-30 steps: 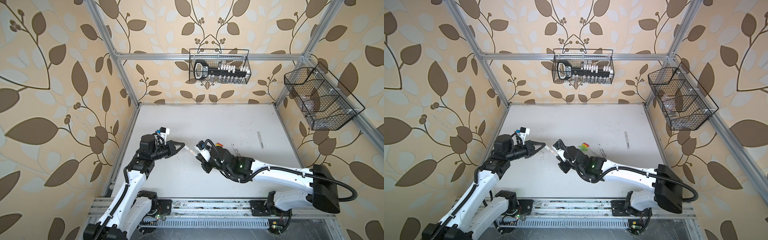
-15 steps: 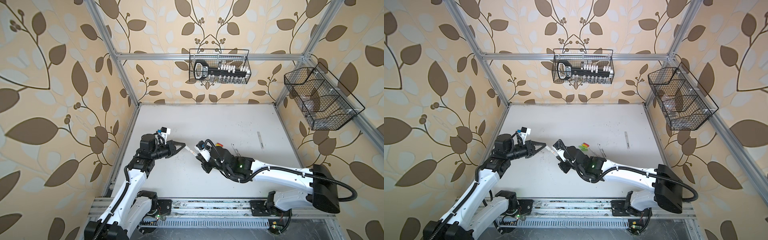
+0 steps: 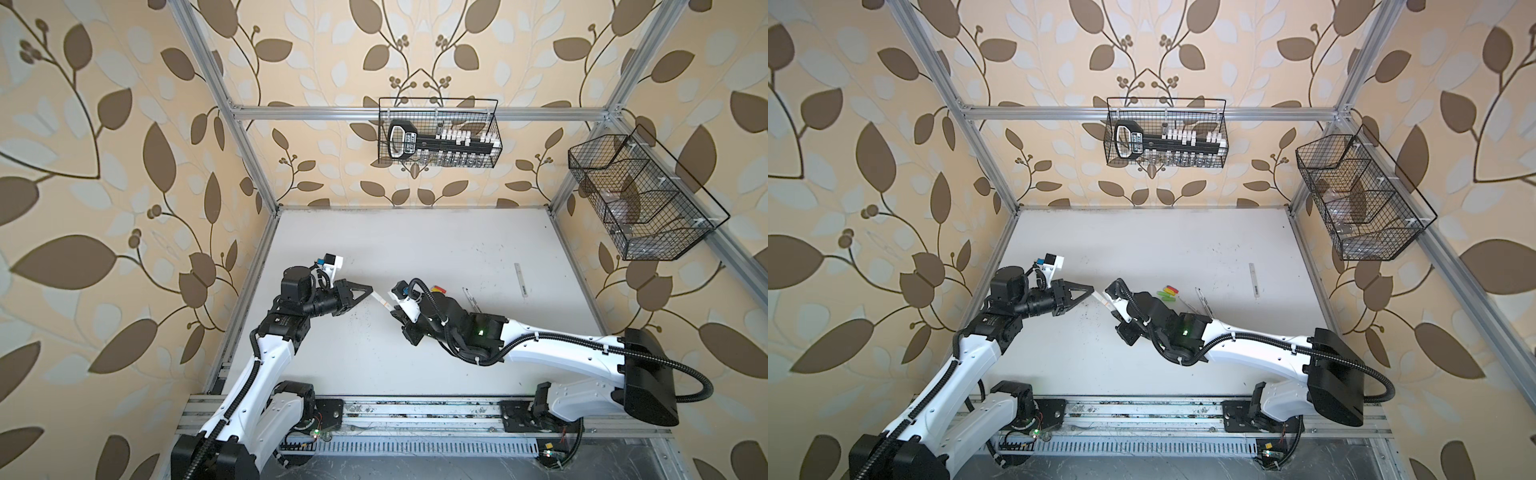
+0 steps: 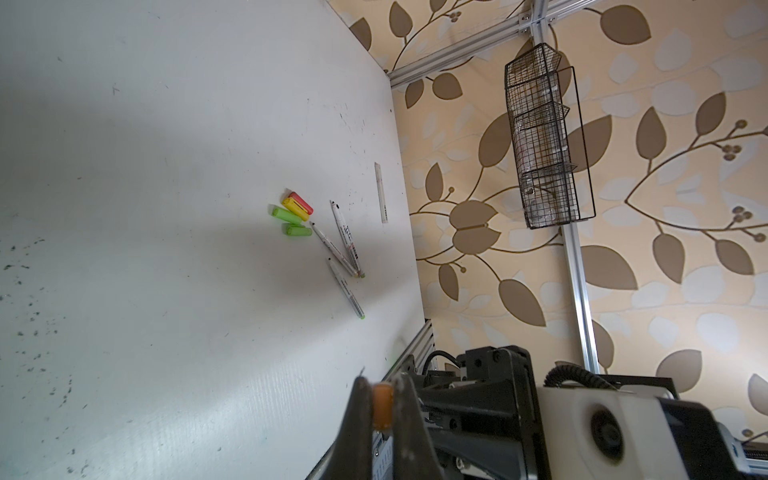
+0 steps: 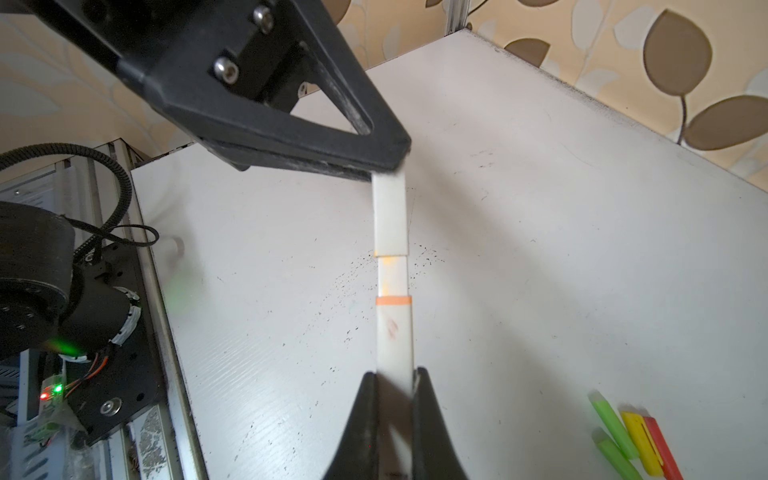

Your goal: Insert the pens into the pen caps

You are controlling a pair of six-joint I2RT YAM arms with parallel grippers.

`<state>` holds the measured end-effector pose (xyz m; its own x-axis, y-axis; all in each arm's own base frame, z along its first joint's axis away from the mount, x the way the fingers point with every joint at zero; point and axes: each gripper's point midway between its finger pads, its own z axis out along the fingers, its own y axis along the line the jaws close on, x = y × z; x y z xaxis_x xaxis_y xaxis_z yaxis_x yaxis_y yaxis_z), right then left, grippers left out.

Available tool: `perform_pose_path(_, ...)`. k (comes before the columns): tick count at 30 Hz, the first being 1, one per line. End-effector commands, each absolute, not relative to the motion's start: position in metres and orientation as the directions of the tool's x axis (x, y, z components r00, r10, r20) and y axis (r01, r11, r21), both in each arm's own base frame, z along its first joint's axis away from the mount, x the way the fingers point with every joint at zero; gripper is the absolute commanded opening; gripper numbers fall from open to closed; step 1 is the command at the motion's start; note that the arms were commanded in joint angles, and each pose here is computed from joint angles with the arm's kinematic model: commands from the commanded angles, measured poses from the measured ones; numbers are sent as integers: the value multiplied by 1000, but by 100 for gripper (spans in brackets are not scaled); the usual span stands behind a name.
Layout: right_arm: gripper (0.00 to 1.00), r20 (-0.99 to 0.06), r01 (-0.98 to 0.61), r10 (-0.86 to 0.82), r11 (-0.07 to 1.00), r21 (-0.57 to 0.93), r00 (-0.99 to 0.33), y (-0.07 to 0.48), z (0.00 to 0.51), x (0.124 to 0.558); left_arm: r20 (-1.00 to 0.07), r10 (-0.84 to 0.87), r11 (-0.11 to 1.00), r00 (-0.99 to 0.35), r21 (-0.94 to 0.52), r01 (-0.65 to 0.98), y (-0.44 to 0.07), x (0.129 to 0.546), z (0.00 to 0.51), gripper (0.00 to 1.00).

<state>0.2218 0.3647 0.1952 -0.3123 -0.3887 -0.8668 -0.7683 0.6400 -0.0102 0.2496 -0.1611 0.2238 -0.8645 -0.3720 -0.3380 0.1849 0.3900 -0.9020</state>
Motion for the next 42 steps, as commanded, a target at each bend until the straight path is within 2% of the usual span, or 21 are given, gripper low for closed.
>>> perform_pose_path(1, 10, -890, -767, -364, 642, -25, -275, 374, 212, 228, -348, -342, 347, -873, -910, 227, -166, 245, 232, 0)
perform_pose_path(10, 10, -890, -772, -368, 635, -29, -269, 376, 213, 228, -336, -319, 350, -886, -911, 219, -167, 242, 227, 0)
perform_pose_path(31, 10, -898, -794, -343, 608, 11, -275, 378, 223, 225, -436, -258, 359, -862, -872, 333, -177, 228, 238, 0)
perform_pose_path(42, 10, -900, -792, -342, 610, 5, -269, 377, 225, 225, -421, -207, 347, -883, -876, 336, -190, 221, 233, 0)
